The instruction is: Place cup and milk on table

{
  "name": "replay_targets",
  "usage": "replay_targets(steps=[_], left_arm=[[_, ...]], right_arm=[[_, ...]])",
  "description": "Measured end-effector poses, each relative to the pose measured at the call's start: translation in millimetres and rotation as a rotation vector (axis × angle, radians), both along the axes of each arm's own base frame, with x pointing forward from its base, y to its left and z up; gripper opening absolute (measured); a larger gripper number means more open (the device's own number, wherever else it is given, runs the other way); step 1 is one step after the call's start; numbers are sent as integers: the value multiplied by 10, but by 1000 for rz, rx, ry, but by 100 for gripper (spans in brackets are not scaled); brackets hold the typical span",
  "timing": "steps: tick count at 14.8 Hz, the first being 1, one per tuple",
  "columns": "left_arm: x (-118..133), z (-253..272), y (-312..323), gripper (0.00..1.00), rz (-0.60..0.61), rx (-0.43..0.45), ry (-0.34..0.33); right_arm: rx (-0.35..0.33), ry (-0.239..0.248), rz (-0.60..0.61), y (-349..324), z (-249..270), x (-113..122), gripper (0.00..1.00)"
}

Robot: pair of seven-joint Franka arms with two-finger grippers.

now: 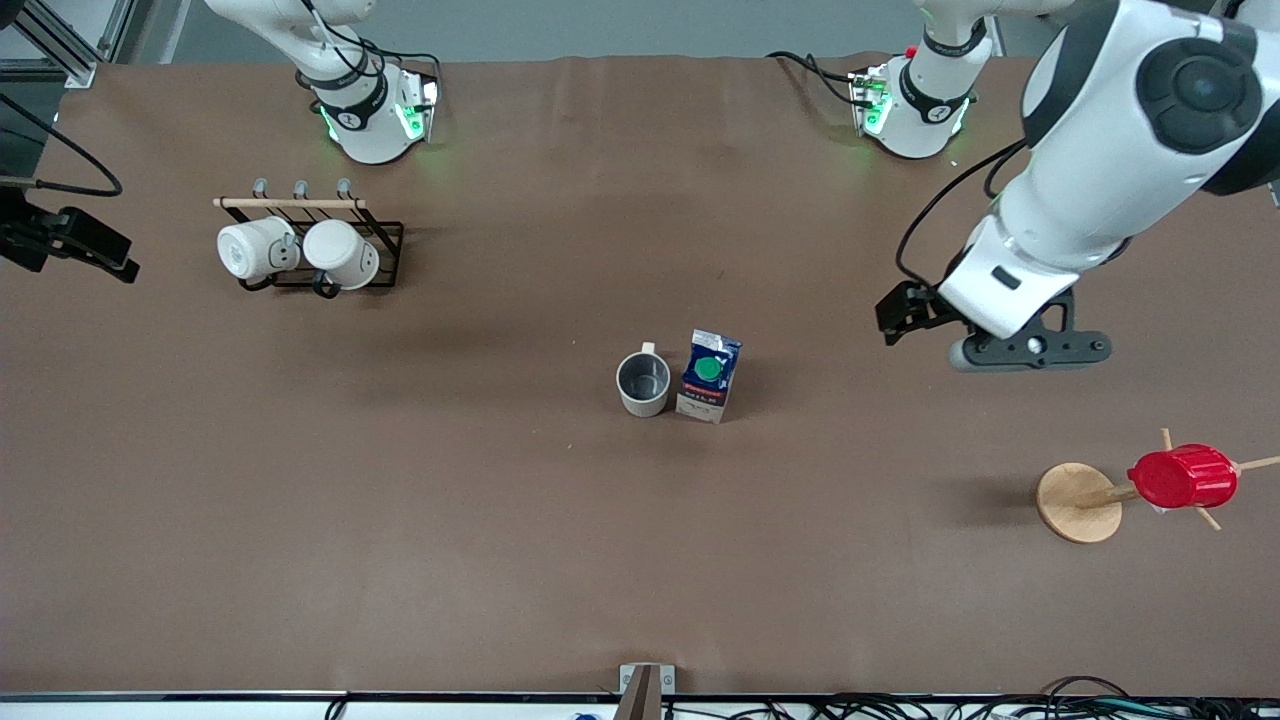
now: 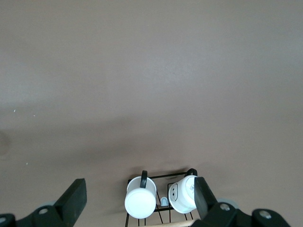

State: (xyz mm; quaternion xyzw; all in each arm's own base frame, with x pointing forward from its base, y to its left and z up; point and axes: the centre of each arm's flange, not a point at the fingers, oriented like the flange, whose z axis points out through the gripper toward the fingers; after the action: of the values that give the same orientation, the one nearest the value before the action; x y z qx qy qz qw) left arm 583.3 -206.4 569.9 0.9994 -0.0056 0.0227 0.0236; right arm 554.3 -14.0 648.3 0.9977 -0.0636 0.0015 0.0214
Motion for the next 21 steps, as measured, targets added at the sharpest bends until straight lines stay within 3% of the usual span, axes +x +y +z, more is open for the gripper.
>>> replay_targets(steps=[8, 12, 16, 21], left_arm=[[-340, 242, 1212, 100, -112, 11, -62], [-371, 401, 1199, 100, -134, 27, -76], [-381, 716, 1197, 99, -141, 50, -26], [-366, 664, 1051, 98, -69, 60, 1]], right_arm=[[0, 10, 2, -1, -18, -9, 100], [1, 12, 2, 1, -21, -9, 100], [30, 8, 16, 39, -19, -5, 100], [38, 9, 25, 39, -20, -6, 100]])
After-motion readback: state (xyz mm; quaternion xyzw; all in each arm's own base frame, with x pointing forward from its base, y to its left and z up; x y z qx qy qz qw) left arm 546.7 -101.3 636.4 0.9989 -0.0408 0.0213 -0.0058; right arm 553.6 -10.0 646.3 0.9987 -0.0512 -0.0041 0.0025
